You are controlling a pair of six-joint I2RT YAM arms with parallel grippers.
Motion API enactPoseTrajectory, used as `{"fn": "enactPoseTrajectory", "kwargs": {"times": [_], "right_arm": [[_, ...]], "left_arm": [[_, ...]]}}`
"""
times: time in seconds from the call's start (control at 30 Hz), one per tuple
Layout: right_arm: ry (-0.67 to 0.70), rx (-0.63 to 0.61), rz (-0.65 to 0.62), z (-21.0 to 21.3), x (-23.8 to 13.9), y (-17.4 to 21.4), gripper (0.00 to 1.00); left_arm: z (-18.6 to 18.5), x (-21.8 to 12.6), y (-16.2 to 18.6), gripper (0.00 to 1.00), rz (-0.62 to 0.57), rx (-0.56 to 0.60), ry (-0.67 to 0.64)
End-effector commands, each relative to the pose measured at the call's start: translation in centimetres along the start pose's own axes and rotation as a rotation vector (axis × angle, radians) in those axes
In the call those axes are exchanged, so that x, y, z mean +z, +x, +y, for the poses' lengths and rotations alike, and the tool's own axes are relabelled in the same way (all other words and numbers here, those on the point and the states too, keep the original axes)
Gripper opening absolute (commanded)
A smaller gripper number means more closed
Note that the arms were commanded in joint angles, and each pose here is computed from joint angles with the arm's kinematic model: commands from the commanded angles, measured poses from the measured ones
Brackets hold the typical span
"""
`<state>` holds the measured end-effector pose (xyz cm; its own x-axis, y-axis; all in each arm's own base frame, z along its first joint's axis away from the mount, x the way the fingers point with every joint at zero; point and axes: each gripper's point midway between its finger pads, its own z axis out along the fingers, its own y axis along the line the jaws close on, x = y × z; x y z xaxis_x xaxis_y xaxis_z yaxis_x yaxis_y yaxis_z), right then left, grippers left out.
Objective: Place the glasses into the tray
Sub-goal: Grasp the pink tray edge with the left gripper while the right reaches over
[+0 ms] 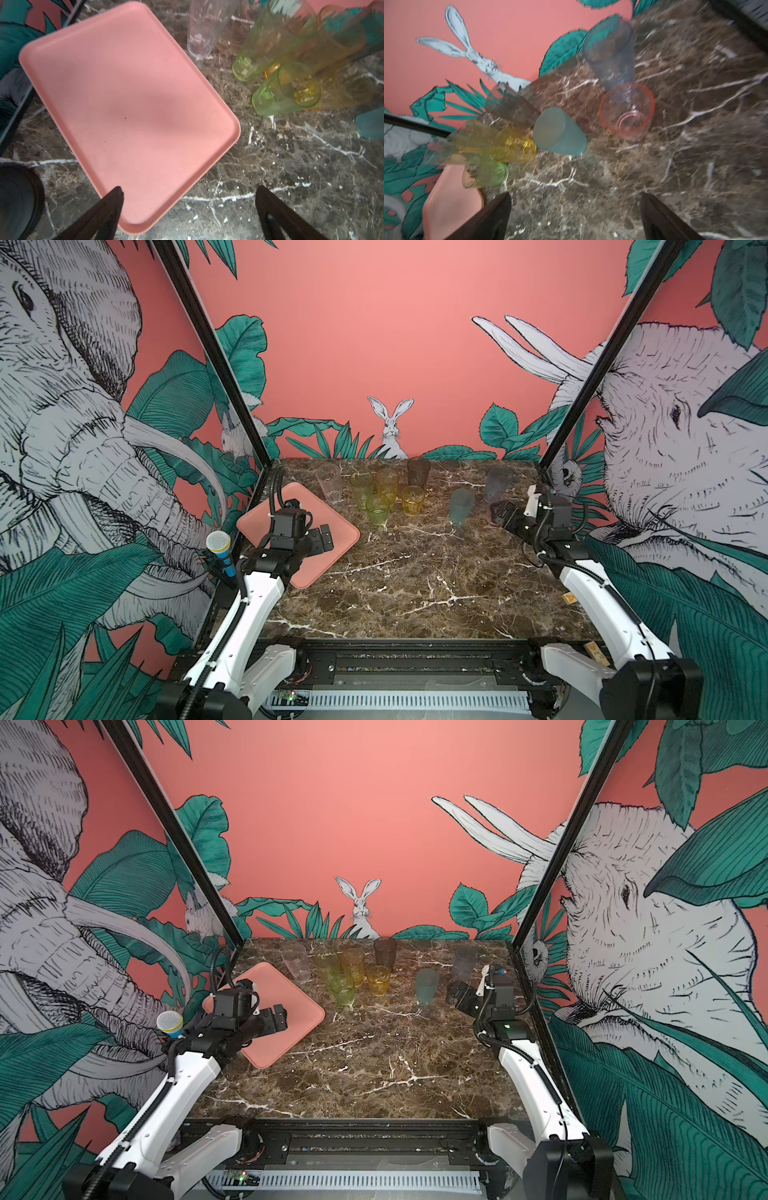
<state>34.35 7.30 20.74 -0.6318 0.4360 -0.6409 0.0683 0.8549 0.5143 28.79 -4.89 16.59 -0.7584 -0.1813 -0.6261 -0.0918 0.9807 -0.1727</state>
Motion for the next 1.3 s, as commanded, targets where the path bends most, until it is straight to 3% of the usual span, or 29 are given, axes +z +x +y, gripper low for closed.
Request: {"fn": "enactPoseTrajectory", "kwargs": {"times": [0.0,0.1,0.33,0.57,0.73,1.13,1.27], "right_arm": [[-0.077,0.005,0.157,3.0,-0.5,3.2,0.99],[-0.110,-0.041,0.198,4.8,-0.6,4.8,0.99],[-0.122,-0.150,0.258,7.1,-0.2,7.7,0.99],[-0.134,-0.202,0.292,8.8,0.4,9.2,0.99],[-0.140,-0.221,0.319,9.5,0.7,9.9,0.99],[-0.132,-0.224,0.330,9.8,0.6,10.2,0.98],[-0.108,-0.229,0.342,9.3,0.6,10.4,0.98]], "left_arm": [[-0.7,1.1,3.7,0.99,0.196,0.079,-0.020],[-0.8,2.8,5.4,0.97,0.273,0.106,-0.036],[0.1,5.3,7.3,0.92,0.331,0.121,-0.082],[-0.4,7.6,8.8,0.78,0.412,0.126,-0.064],[-0.3,8.8,9.4,0.76,0.448,0.116,-0.078],[-0.1,10.0,9.8,0.55,0.481,0.131,-0.098],[0.0,9.9,9.8,0.53,0.479,0.137,-0.106]]}}
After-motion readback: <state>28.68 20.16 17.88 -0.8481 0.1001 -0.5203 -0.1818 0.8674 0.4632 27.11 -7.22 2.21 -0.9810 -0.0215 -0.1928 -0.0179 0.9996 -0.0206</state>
